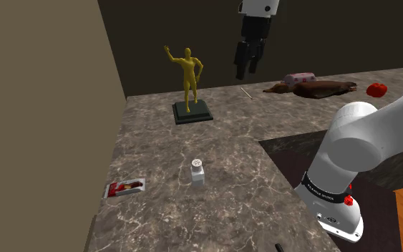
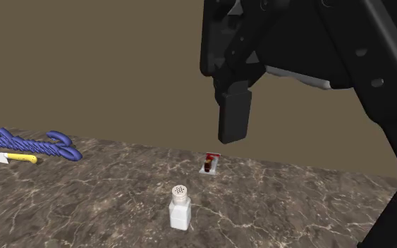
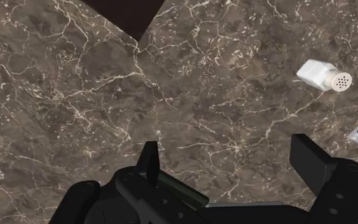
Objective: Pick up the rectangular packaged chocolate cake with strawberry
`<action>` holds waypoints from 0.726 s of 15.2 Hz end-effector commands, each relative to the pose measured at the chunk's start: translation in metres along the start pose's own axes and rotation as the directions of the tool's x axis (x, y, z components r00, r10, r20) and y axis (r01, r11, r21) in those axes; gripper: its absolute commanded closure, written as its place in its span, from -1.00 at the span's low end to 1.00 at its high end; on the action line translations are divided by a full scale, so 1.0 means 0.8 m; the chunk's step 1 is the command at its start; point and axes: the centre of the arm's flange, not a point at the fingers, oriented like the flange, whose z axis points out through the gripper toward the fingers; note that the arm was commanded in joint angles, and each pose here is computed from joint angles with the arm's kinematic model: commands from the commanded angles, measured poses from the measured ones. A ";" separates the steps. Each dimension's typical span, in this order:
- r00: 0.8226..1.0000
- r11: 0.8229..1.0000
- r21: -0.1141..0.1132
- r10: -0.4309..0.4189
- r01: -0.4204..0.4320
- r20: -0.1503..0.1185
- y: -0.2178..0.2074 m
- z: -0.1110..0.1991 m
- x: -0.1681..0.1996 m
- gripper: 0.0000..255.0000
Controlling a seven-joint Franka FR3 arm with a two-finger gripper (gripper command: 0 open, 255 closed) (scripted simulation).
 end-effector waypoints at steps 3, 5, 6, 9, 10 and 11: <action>0.999 0.999 -0.003 -0.040 0.040 0.004 -0.020 0.017 0.021 -1.00; 0.997 0.997 -0.006 -0.079 0.079 0.007 -0.040 0.035 0.042 -1.00; 0.995 0.995 -0.008 -0.099 0.099 0.009 -0.051 0.044 0.051 -1.00; 0.987 0.987 -0.012 -0.158 0.158 0.015 -0.083 0.071 0.080 -1.00; 0.984 0.984 -0.014 -0.177 0.177 0.017 -0.094 0.080 0.089 -1.00; 0.980 0.980 -0.015 -0.196 0.197 0.019 -0.106 0.089 0.097 -1.00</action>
